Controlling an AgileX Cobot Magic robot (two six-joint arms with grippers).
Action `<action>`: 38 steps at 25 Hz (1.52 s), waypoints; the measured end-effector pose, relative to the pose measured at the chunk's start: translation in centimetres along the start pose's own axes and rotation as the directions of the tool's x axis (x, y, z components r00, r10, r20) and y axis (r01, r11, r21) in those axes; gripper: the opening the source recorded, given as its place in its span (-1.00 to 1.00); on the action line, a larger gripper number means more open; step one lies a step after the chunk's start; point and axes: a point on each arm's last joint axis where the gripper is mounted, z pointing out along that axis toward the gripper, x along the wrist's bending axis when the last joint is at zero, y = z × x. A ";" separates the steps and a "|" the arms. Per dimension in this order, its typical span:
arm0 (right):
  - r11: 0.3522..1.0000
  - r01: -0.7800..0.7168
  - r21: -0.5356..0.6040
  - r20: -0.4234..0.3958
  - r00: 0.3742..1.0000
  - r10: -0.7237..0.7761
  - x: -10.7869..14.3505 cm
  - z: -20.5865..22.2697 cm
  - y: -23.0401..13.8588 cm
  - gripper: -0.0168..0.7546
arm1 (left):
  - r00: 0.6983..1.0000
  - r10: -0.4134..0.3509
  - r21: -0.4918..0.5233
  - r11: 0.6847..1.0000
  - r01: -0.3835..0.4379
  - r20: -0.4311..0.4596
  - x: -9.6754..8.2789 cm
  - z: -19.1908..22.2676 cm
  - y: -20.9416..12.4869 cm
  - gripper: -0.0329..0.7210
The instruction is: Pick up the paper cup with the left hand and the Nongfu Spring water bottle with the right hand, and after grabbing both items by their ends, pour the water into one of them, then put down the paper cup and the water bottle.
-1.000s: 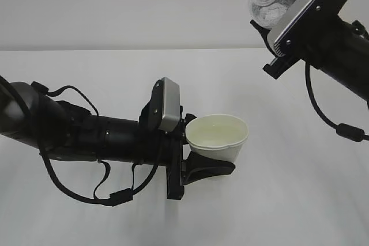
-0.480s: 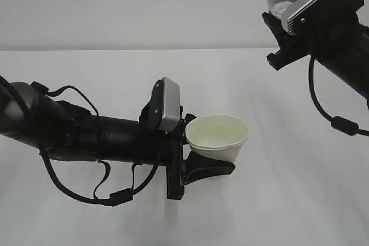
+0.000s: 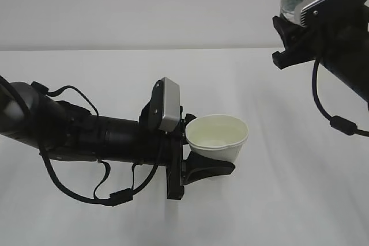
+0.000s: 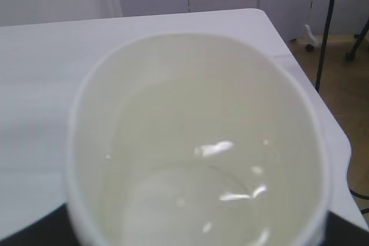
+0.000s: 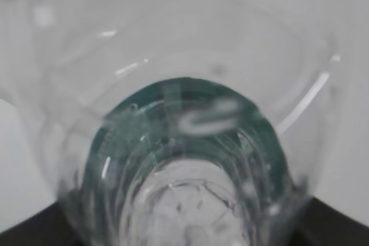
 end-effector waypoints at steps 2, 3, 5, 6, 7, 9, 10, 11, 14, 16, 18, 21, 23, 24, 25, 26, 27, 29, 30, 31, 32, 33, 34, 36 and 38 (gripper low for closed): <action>1.000 -0.028 0.010 0.014 1.000 0.028 -0.1 0.0 -0.1 0.15 | 1.000 0.000 0.000 1.000 0.000 0.000 0.0 0.0 0.0 0.15; 0.999 -0.046 0.015 0.022 0.999 0.046 -0.2 0.0 -0.1 0.15 | 1.000 0.000 0.000 1.000 0.000 0.000 0.0 0.0 0.0 0.15; 0.996 -0.083 0.029 0.030 0.996 0.082 -0.3 0.0 -0.3 0.15 | 1.000 0.000 0.000 1.000 0.000 0.000 0.0 0.0 0.0 0.15; 0.995 -0.099 0.034 0.031 0.995 0.098 -0.2 0.0 -0.3 0.15 | 1.000 0.000 0.000 1.000 0.000 0.000 0.0 0.0 0.0 0.15; 0.992 -0.117 0.037 0.033 0.993 0.116 -0.2 0.0 -0.4 0.15 | 1.000 0.000 0.000 1.000 0.000 0.000 0.0 0.0 0.0 0.15; 0.988 -0.146 0.044 0.036 0.989 0.144 -0.2 0.0 -0.5 0.15 | 1.000 0.000 0.000 1.000 0.000 0.000 0.0 0.0 0.0 0.15; 0.987 -0.156 0.046 0.038 0.987 0.154 -0.3 0.0 -0.5 0.15 | 1.000 0.000 0.000 1.000 0.000 0.000 0.0 0.0 0.0 0.15; 0.984 -0.169 0.049 0.043 0.985 0.167 -0.3 0.0 -0.5 0.15 | 1.000 0.000 0.000 1.000 0.000 0.000 0.0 0.0 0.0 0.15; 0.977 -0.204 0.063 0.070 0.977 0.199 -0.5 -0.1 -0.7 0.15 | 1.000 0.000 0.000 1.000 0.000 0.000 0.0 0.0 0.0 0.15; 0.973 -0.221 0.071 0.086 0.973 0.215 -0.6 -0.1 -0.8 0.15 | 1.000 0.000 0.000 1.000 0.000 0.000 0.0 0.0 0.0 0.15; 0.970 -0.230 0.073 0.097 0.970 0.223 -0.7 -0.1 -0.9 0.15 | 1.000 0.000 0.002 1.000 0.000 -0.001 0.0 0.0 0.0 0.15; 0.968 -0.239 0.081 0.104 0.968 0.230 -0.7 -0.1 -1.0 0.15 | 1.000 0.000 0.002 1.000 0.000 -0.001 0.0 0.0 0.0 0.15; 0.961 -0.257 0.099 0.119 0.962 0.245 -0.8 -0.1 -1.2 0.15 | 1.000 0.000 0.004 1.000 0.000 -0.002 0.0 0.0 0.0 0.15; 0.955 -0.274 0.112 0.133 0.957 0.258 -0.9 -0.2 -1.3 0.15 | 1.000 0.000 0.004 1.000 0.000 -0.002 0.0 0.0 0.0 0.15; 0.949 -0.289 0.129 0.144 0.952 0.270 -0.9 -0.2 -1.5 0.15 | 1.000 0.000 0.004 1.000 0.000 -0.002 0.0 0.0 0.0 0.15; 0.944 -0.298 0.141 0.149 0.949 0.277 -0.9 -0.2 -1.6 0.15 | 1.000 0.000 0.004 1.000 0.000 -0.002 0.0 0.0 0.0 0.15; 0.941 -0.305 0.150 0.153 0.947 0.282 -0.9 -0.2 -1.7 0.15 | 1.000 0.000 0.005 1.000 0.000 -0.002 0.0 0.0 0.0 0.15; 0.938 -0.309 0.159 0.154 0.946 0.285 -0.9 -0.2 -1.8 0.15 | 1.000 0.000 0.007 1.000 0.000 -0.003 0.0 0.0 -0.1 0.15; 0.936 -0.311 0.167 0.153 0.946 0.287 -0.9 -0.2 -1.9 0.15 | 1.000 0.000 0.007 1.000 0.000 -0.003 0.0 0.0 -0.1 0.15; 0.933 -0.315 0.173 0.156 0.944 0.290 -0.9 -0.3 -1.9 0.15 | 1.000 0.000 0.007 1.000 0.000 -0.003 0.0 0.0 -0.1 0.15; 0.929 -0.322 0.181 0.160 0.942 0.295 -0.9 -0.3 -2.0 0.15 | 1.000 0.000 0.007 1.000 0.000 -0.003 0.0 0.0 -0.1 0.15; 0.926 -0.327 0.188 0.163 0.940 0.299 -0.9 -0.3 -2.1 0.15 | 1.000 0.000 0.007 1.000 0.000 -0.003 0.0 0.0 -0.1 0.15; 0.924 -0.331 0.193 0.166 0.939 0.301 -0.8 -0.3 -2.3 0.15 | 1.000 0.000 0.007 1.000 0.000 -0.003 0.0 0.0 -0.1 0.15; 0.918 -0.335 0.211 0.164 0.938 0.305 -0.5 -0.1 -2.8 0.15 | 1.000 0.000 0.007 1.000 0.000 -0.002 0.0 0.0 -0.1 0.15; 0.909 -0.343 0.236 0.163 0.936 0.311 -0.2 0.0 -3.6 0.15 | 1.000 0.000 0.007 1.000 0.000 -0.002 0.0 0.0 -0.1 0.15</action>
